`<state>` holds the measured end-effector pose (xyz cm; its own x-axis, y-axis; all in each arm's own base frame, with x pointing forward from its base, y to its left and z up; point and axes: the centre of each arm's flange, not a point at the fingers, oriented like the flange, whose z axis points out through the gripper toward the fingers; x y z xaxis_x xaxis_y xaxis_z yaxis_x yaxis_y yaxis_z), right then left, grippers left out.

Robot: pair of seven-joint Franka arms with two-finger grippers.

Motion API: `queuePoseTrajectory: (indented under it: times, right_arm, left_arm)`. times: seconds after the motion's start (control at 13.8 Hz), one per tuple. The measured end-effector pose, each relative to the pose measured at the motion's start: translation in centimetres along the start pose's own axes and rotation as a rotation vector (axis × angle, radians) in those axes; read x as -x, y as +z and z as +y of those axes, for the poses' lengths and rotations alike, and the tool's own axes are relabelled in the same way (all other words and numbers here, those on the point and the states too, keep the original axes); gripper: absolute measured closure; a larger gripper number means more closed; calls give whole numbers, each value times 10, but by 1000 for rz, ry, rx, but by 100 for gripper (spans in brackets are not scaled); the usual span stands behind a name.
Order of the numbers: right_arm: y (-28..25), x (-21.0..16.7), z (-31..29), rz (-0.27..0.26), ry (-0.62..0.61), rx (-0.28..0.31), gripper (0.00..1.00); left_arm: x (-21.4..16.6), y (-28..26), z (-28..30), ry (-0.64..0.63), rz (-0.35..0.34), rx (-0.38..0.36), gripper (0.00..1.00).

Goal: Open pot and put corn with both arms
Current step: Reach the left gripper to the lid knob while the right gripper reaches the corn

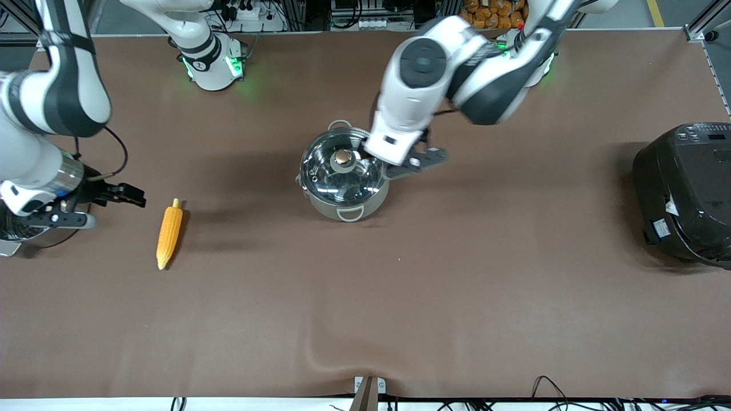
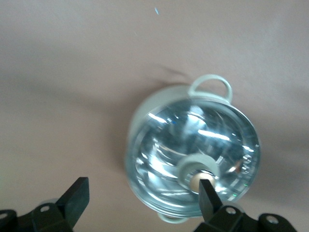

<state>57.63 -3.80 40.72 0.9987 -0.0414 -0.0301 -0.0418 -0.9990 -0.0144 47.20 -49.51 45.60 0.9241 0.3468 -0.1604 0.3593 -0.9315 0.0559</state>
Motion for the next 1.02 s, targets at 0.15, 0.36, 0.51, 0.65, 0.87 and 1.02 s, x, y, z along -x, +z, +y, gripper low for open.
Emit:
queuePoseTrajectory:
  times: [0.15, 0.36, 0.51, 0.65, 0.87, 1.02]
  right_arm:
    - [24, 5, 7, 17, -15, 1, 0]
    - [70, 10, 15, 64, -29, 6, 0]
    - [108, 19, 15, 87, -31, 8, 0]
    - [138, 24, 19, 84, -24, 9, 0]
    - [167, 24, 27, 79, -15, 10, 0]
    - [179, 24, 29, 80, -13, 10, 0]
  left_arm:
    - [21, 33, 22, -35, 21, -3, 0]
    - [32, 84, 38, -48, 17, -33, 0]
    - [39, 106, 42, -37, 15, -60, 5]
    - [47, 114, 48, -33, 37, -68, 9]
    - [53, 116, 52, -40, 54, -59, 9]
    - [53, 123, 53, -44, 52, -63, 9]
